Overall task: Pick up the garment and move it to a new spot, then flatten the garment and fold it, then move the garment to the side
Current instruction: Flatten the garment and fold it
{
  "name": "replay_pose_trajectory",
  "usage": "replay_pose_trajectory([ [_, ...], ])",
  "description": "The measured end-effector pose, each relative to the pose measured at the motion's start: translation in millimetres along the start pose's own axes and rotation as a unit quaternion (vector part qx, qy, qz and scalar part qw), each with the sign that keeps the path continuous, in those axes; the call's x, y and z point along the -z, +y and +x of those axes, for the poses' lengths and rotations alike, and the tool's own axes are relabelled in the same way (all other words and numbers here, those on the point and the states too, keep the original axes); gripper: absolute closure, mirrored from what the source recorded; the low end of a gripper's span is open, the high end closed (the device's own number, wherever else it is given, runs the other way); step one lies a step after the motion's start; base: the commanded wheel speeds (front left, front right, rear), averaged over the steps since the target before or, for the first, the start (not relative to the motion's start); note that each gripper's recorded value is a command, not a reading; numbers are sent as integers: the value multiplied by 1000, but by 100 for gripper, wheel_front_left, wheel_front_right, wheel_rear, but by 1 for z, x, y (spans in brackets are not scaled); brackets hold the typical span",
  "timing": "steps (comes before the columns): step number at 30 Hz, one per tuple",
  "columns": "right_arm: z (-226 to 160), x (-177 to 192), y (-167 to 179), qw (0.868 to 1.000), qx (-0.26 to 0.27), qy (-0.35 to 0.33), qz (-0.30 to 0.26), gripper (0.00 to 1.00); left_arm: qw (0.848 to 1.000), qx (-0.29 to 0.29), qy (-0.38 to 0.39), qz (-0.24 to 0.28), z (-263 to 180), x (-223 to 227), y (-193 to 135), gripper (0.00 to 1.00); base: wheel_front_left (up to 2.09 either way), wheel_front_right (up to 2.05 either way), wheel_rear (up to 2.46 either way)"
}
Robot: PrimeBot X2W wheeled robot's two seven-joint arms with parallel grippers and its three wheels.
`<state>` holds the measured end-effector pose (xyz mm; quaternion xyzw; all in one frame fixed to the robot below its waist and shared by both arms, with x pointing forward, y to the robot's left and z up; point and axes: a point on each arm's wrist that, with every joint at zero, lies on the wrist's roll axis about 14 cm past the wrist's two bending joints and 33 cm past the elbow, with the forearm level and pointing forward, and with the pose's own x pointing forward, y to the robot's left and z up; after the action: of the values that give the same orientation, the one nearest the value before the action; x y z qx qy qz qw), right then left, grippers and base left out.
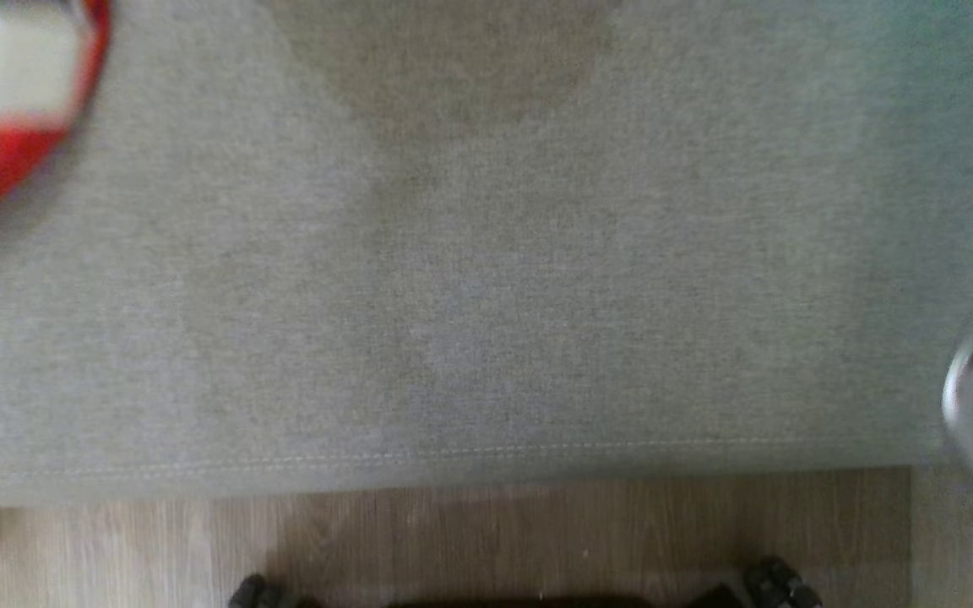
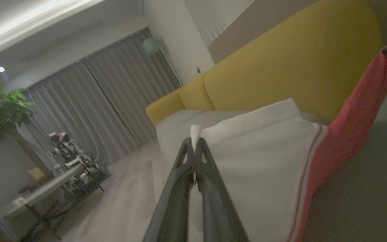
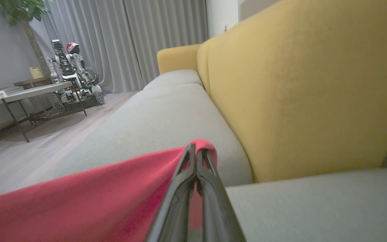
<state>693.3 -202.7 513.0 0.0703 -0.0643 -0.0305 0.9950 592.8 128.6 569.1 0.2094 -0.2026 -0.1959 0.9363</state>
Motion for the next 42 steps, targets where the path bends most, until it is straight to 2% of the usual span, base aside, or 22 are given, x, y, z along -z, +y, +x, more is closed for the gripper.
replay_pose_trajectory([
  [2, -24, 12, -13, 999, 16, 26, 11, 100, 996, 11, 52, -73, -31, 16, -21, 100, 0, 0, 0],
  [5, -64, 23, -28, 998, 32, 52, 23, 100, 980, 26, 117, -159, -79, 29, -56, 100, 0, 0, 0],
  [8, -105, 33, -34, 996, 36, 79, 38, 100, 963, 27, 164, -213, -120, 33, -77, 100, 0, 0, 0],
  [12, -162, 44, -48, 991, 45, 117, 35, 100, 943, 23, 209, -256, -163, 36, -97, 100, 0, 0, 0],
  [19, -230, 35, -77, 985, 81, 147, 39, 100, 925, -24, 242, -290, -212, 31, -101, 100, 0, 0, 0],
  [28, -275, 25, -90, 979, 101, 164, 63, 100, 911, -26, 267, -313, -253, 22, -118, 100, 0, 0, 0],
  [36, -300, 22, -93, 976, 101, 183, 59, 100, 896, -15, 291, -334, -281, 15, -137, 100, 0, 0, 0],
  [42, -285, 40, -86, 973, 95, 207, 46, 100, 907, -20, 269, -325, -249, 23, -122, 100, 0, 0, 0],
])
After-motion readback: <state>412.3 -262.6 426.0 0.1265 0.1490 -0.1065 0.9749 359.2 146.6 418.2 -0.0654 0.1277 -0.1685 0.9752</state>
